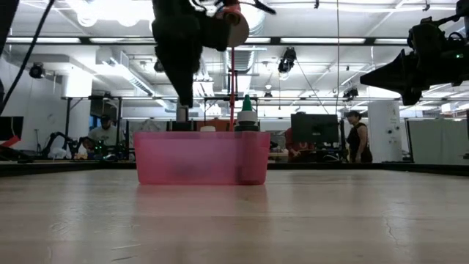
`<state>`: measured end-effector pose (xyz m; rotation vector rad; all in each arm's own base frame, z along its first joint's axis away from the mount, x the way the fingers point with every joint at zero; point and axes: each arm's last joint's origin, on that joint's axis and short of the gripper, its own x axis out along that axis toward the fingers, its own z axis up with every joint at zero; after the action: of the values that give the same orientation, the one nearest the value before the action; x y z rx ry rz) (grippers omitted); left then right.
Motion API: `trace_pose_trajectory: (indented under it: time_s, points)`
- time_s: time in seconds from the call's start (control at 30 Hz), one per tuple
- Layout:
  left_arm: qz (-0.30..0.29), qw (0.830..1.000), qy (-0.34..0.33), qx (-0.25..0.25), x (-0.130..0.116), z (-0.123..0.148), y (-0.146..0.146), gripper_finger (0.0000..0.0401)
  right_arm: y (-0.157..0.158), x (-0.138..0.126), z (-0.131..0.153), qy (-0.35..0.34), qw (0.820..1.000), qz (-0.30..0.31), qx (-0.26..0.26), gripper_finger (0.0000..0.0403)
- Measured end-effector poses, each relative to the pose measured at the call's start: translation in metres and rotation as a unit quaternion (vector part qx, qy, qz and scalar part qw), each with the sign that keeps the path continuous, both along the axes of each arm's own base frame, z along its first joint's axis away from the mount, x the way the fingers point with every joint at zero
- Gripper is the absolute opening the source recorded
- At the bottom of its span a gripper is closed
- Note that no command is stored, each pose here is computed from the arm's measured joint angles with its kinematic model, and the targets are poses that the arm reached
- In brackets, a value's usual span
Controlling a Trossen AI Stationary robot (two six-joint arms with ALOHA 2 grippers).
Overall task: Pick & Place food coloring
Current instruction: Put the small black food coloring bottle into the pink bin
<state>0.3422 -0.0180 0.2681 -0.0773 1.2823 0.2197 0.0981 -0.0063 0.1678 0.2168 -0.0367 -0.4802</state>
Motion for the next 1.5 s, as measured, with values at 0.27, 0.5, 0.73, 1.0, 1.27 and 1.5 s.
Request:
trace_pose_trajectory:
  time_s: [0.27, 0.5, 0.73, 1.0, 1.27, 1.5]
  points:
    - [-0.065, 0.997, 0.025, 0.021, 0.021, -0.025, 0.008, 0.0026, 0.000, 0.000, 0.000, 0.000, 1.000, 0.000, 0.000, 0.0009]
    - [-0.093, 0.995, 0.031, 0.027, 0.023, -0.046, 0.015, 0.0026, 0.000, 0.000, 0.000, 0.000, 1.000, 0.000, 0.000, 0.0009]
    - [-0.101, 0.994, 0.023, 0.029, 0.021, -0.065, 0.022, 0.0026, 0.000, 0.000, 0.000, 0.000, 1.000, 0.000, 0.000, 0.0009]
    - [-0.113, 0.993, 0.015, 0.014, 0.018, -0.080, 0.022, 0.0026, 0.000, 0.000, 0.000, 0.000, 1.000, 0.000, 0.000, 0.0009]
    - [-0.118, 0.993, 0.011, 0.017, 0.019, -0.081, 0.023, 0.0035, 0.000, 0.000, 0.000, 0.000, 1.000, 0.000, 0.000, 0.0009]
    - [-0.120, 0.993, 0.010, 0.016, 0.019, -0.081, 0.023, 0.0044, 0.000, 0.000, 0.000, 0.000, 1.000, 0.000, 0.000, 0.0009]
